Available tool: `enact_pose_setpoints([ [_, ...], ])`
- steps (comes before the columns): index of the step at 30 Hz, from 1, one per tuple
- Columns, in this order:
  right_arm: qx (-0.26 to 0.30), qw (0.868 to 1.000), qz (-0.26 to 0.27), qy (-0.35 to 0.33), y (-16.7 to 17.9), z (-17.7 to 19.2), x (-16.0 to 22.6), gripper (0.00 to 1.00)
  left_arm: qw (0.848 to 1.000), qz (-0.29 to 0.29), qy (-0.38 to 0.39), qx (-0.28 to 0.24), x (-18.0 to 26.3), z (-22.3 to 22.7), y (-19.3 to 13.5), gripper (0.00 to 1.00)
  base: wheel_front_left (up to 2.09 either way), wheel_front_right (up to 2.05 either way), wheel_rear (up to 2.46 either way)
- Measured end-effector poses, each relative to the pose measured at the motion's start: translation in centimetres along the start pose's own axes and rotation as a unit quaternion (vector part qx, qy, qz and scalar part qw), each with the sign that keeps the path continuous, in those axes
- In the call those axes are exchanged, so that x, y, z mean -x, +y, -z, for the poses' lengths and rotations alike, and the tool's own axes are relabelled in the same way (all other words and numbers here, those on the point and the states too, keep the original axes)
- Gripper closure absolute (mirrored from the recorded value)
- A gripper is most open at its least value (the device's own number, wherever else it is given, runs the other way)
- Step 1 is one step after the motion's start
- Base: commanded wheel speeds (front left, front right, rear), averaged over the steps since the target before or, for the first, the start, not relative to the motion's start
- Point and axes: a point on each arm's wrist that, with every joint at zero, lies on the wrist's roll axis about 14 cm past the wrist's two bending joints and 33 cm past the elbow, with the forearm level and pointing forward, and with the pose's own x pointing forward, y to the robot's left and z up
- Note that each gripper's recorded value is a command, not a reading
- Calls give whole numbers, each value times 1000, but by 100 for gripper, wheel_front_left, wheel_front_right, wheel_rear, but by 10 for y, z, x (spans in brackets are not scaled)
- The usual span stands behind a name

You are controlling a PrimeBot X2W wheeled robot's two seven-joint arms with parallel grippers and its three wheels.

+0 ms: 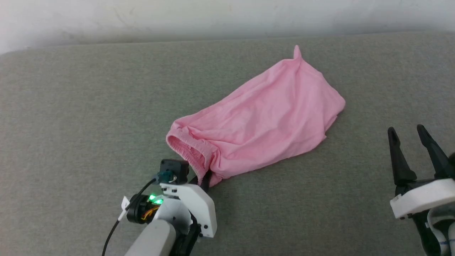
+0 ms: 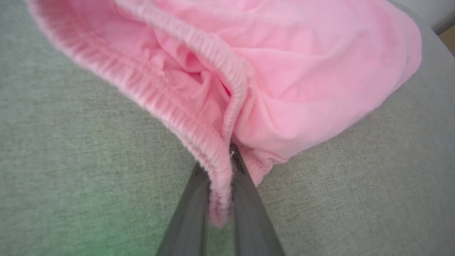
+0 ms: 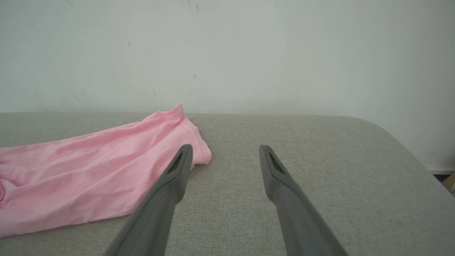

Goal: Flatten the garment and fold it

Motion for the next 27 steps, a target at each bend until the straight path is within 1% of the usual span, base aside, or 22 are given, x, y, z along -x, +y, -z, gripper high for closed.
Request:
enact_pose_setpoints([
  [3,20,999,-29,30,10,2,-10,0,1000,-11,-27,9,9,-3,6,100,0,0,0],
  [5,34,996,-50,65,18,8,-18,0,999,-22,-47,15,16,-8,13,100,0,0,0],
  [8,54,988,-72,123,29,16,-34,0,997,-36,-72,19,26,-17,23,100,0,0,0],
  [10,48,982,-82,164,38,23,-47,0,995,-39,-85,20,30,-24,26,100,0,0,0],
  [14,41,962,-101,249,60,42,-70,0,995,-35,-93,23,34,-27,25,100,0,0,0],
  [17,38,945,-103,307,69,60,-84,0,995,-33,-91,25,34,-24,25,100,0,0,0],
  [20,70,926,-106,355,74,81,-90,0,995,-31,-93,30,33,-24,24,100,0,0,0],
  [24,94,901,-118,406,84,109,-91,0,994,-33,-95,35,33,-23,26,100,0,0,0],
  [27,114,895,-124,413,87,114,-99,0,994,-37,-95,38,32,-22,29,100,0,0,0],
])
